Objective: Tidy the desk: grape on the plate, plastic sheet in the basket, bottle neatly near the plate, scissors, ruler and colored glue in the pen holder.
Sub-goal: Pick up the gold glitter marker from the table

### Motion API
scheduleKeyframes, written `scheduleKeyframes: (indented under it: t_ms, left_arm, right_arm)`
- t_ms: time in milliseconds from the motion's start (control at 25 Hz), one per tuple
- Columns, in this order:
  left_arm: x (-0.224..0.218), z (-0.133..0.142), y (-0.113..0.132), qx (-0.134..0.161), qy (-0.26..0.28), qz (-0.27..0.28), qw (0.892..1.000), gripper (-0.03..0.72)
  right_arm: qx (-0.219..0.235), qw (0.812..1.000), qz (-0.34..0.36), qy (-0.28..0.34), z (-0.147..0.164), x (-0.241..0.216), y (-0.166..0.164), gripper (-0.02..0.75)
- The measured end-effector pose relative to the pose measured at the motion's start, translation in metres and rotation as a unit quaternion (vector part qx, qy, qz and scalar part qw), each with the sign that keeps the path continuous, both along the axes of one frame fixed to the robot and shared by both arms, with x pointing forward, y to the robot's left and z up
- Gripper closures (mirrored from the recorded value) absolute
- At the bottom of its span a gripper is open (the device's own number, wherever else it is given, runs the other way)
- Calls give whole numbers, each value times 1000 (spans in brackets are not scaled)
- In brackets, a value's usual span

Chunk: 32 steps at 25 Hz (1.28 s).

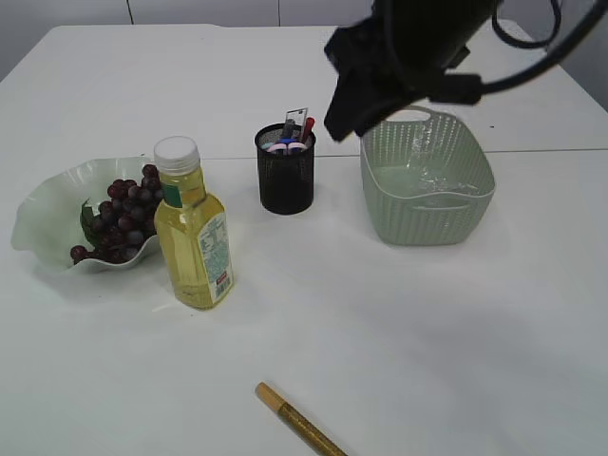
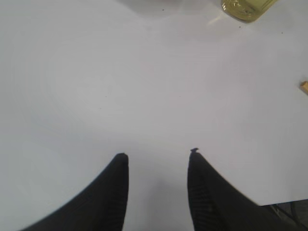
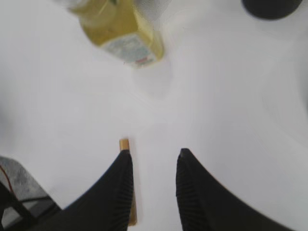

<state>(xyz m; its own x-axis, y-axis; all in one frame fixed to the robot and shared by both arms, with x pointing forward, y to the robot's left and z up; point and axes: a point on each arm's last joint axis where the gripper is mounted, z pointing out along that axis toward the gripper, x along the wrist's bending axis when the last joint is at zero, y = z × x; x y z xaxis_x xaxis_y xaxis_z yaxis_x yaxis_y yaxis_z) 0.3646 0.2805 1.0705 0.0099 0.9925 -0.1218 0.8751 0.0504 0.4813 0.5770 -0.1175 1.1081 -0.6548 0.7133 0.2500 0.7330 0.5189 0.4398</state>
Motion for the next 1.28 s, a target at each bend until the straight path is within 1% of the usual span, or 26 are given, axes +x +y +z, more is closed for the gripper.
scheduleKeyframes:
  t_ms: [160,280,400,520,600,760,1000,1160,1280]
  left_arm:
    - [0,0,0,0,0,0,1000,381]
    - [0,0,0,0,0,0,1000,381]
    - [0,0,0,0,0,0,1000,381]
    - [0,0,0,0,0,0,1000,381]
    - [0,0,0,1,2,-1,1000,381]
    - [-1,-1,0,2,7,-2,1000,381]
    - [-1,-1,0,2,9,-2,1000,381]
    - [-1,-1,0,2,9,-2,1000,381]
    - [-1,-1,0,2,9,-2,1000,381]
  right_arm:
    - [-49,997,44,51,-34,-36,30,506]
    - [-81,992,67,74,-62,-58,49,502]
    - [-117,985,89,95,-93,-75,63,500]
    - [-159,974,116,116,-128,-88,73,500]
    - [-176,968,127,125,-148,-94,80,500]
    - [-175,971,116,118,-168,-91,89,494]
    - [-173,973,109,106,-179,-85,93,435]
    - [-175,973,103,109,-192,-83,95,428]
    - [-170,975,97,100,-195,-80,96,426]
